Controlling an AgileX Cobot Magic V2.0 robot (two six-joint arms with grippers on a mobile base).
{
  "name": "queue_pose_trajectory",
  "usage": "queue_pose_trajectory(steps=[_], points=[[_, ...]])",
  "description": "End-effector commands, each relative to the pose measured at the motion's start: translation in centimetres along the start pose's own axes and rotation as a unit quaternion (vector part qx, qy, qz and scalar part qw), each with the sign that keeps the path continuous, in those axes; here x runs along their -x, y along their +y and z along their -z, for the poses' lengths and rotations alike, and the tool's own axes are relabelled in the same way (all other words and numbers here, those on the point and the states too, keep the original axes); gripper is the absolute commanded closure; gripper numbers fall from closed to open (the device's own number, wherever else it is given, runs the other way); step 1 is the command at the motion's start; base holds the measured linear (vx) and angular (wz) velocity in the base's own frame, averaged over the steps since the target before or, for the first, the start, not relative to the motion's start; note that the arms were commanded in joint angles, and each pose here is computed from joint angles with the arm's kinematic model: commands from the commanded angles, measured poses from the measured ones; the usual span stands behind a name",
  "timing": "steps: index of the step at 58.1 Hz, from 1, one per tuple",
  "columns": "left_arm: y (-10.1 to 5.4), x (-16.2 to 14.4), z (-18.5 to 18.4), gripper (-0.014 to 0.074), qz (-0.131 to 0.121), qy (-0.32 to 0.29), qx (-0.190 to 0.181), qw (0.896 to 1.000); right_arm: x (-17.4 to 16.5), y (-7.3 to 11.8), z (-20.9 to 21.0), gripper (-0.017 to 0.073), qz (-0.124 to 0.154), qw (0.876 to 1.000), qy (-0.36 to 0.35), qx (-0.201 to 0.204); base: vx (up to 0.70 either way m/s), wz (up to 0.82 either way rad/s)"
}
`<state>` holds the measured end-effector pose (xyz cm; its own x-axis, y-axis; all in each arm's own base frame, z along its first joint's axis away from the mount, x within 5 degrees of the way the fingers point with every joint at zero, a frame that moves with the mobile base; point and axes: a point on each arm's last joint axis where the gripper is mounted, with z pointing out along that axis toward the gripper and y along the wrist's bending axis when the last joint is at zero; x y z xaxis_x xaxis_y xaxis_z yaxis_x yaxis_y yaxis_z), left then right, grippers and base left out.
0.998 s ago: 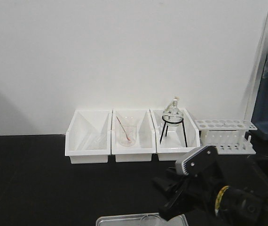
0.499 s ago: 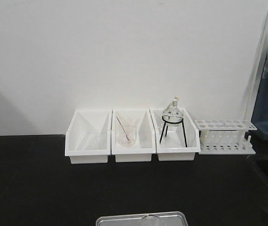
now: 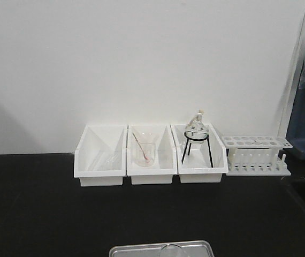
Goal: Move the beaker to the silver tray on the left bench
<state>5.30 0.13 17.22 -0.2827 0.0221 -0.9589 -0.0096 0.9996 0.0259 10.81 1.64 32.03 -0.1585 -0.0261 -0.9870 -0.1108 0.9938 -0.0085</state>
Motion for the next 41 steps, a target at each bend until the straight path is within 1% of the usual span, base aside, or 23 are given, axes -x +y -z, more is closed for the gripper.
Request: queue_pose_trajectory(steps=[1,2,5,6,8,9,10,17,22,26,29,32,36,41], points=[[-0.1,-0.1,-0.2,0.0592,0.001,-0.033,-0.004,0.999,1.3,0.3,0.2,0.057,-0.008,0.999,-0.032,0.018,0.0,0.0],[-0.1,-0.1,-0.2,0.0592,0.001,-0.033,-0.004,0.999,1.2,0.4,0.1,0.057,-0.018,0.999,-0.028,0.021,0.0,0.0],[-0.1,-0.1,-0.2,0.0592,0.001,-0.033,-0.004,0.999,1.1,0.5,0.1,0.057,-0.032,0.999,-0.022,0.027,0.0,0.0],[-0.1,-0.1,-0.2,0.0592,0.001,-0.033,-0.004,0.999,1.0,0.5,0.1,0.057,-0.042,0.999,-0.018,0.031,0.0,0.0],[-0.1,-0.1,-0.2,0.0592,0.001,-0.033,-0.004,0.999,0.8,0.7,0.1,0.057,-0.038,0.998,-0.011,0.039,0.0,0.0],[-0.1,-0.1,-0.2,0.0592,0.001,-0.033,-0.004,0.999,0.6,0.8,0.1,0.057,-0.043,0.998,-0.006,0.045,0.0,0.0],[-0.1,-0.1,-0.2,0.0592,0.001,-0.033,-0.004,0.999,0.5,0.9,0.0,0.057,-0.032,0.998,-0.003,0.049,0.0,0.0],[-0.1,-0.1,-0.2,0.0592,0.001,-0.033,-0.004,0.999,-1.4,1.5,-0.1,0.057,0.0,0.996,0.01,0.084,0.0,0.0],[-0.1,-0.1,-0.2,0.0592,0.001,-0.033,-0.004,0.999,-2.9,1.7,0.3,0.057,0.002,0.995,-0.016,0.099,0.0,0.0],[-0.1,-0.1,-0.2,0.0592,0.001,-0.033,-0.004,0.999,-4.3,1.3,1.0,0.057,-0.015,0.995,-0.042,0.089,0.0,0.0],[-0.1,-0.1,-0.2,0.0592,0.001,-0.033,-0.004,0.999,-5.7,0.7,1.6,0.057,-0.032,0.996,-0.057,0.067,0.0,0.0],[-0.1,-0.1,-0.2,0.0592,0.001,-0.033,-0.004,0.999,-6.9,0.2,2.1,0.057,-0.038,0.996,-0.063,0.043,0.0,0.0],[-0.1,-0.1,-0.2,0.0592,0.001,-0.033,-0.004,0.999,-8.6,-0.3,2.7,0.057,-0.039,0.997,-0.066,0.01,0.0,0.0],[-0.1,-0.1,-0.2,0.0592,0.001,-0.033,-0.004,0.999,-10.6,-0.6,3.2,0.057,-0.038,0.996,-0.074,-0.015,0.0,0.0]])
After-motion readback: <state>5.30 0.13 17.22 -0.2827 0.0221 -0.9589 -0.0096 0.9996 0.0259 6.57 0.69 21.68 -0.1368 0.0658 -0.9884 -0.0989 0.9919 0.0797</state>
